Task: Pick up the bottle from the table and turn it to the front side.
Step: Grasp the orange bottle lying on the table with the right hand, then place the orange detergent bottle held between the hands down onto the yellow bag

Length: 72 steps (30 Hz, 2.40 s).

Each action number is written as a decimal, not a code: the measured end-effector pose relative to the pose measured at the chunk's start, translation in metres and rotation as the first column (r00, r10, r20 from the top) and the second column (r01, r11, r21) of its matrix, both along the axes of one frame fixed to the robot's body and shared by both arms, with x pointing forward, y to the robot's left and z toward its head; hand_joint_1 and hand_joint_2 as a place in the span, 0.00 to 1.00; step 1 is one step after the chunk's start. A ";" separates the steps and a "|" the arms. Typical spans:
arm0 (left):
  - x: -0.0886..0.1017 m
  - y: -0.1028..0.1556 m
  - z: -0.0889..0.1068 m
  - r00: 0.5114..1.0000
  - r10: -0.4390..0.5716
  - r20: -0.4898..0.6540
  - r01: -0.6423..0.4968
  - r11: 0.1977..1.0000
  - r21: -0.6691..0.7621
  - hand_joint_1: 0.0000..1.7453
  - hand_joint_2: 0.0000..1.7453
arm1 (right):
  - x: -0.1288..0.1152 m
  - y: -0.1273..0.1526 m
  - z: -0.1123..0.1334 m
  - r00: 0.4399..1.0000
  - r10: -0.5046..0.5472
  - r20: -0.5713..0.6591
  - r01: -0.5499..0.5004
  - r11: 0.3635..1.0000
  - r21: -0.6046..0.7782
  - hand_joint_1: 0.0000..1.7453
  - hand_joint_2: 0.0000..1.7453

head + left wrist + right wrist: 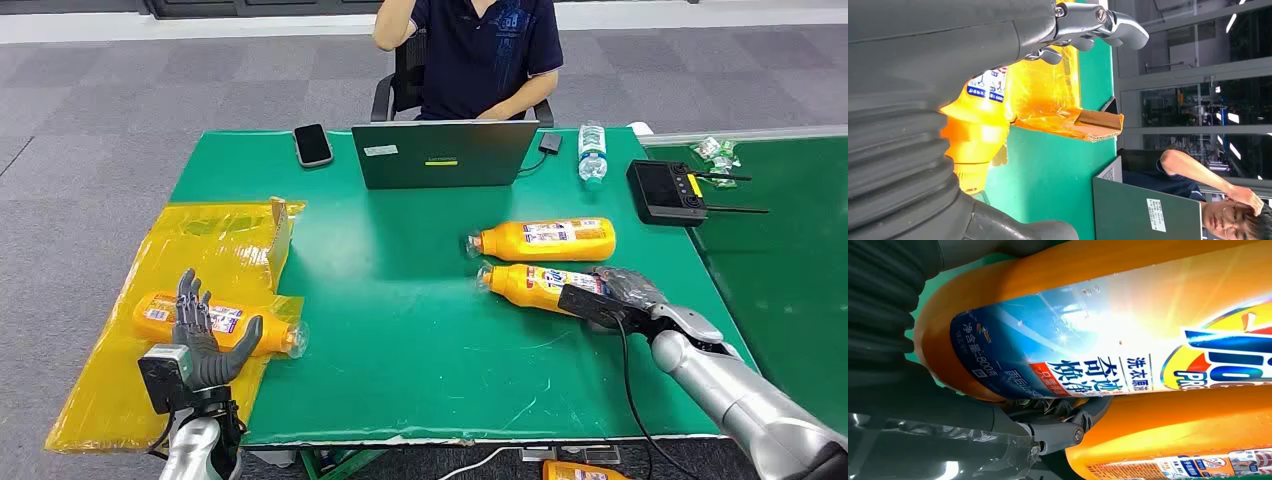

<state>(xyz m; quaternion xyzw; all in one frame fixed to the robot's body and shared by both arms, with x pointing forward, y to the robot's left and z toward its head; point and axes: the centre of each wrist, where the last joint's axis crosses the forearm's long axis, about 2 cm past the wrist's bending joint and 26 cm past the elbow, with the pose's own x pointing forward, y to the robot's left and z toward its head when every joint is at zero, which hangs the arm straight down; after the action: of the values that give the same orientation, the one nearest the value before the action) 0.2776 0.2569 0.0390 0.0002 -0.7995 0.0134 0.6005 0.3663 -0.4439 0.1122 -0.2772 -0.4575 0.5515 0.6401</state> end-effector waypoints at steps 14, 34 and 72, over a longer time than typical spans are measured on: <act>0.001 0.000 0.000 1.000 -0.009 -0.001 0.009 1.000 -0.002 0.00 1.00 | 0.001 0.005 -0.002 0.999 0.023 0.043 -0.025 0.998 0.050 1.00 1.00; 0.011 -0.009 0.007 1.000 -0.007 0.018 0.007 1.000 0.010 0.00 1.00 | 0.034 0.138 0.033 0.885 0.095 0.455 -0.251 0.922 0.296 1.00 1.00; 0.047 -0.048 0.043 0.977 -0.174 0.124 0.186 0.979 -0.089 0.00 1.00 | 0.021 0.254 0.016 0.896 0.064 0.439 -0.357 0.692 0.628 1.00 1.00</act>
<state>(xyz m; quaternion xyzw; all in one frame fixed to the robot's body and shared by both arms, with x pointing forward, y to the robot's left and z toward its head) 0.3242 0.2093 0.0816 -0.1030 -0.8280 -0.0011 0.5512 0.3870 -0.1901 0.1283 -0.0636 -0.7753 0.3449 0.5253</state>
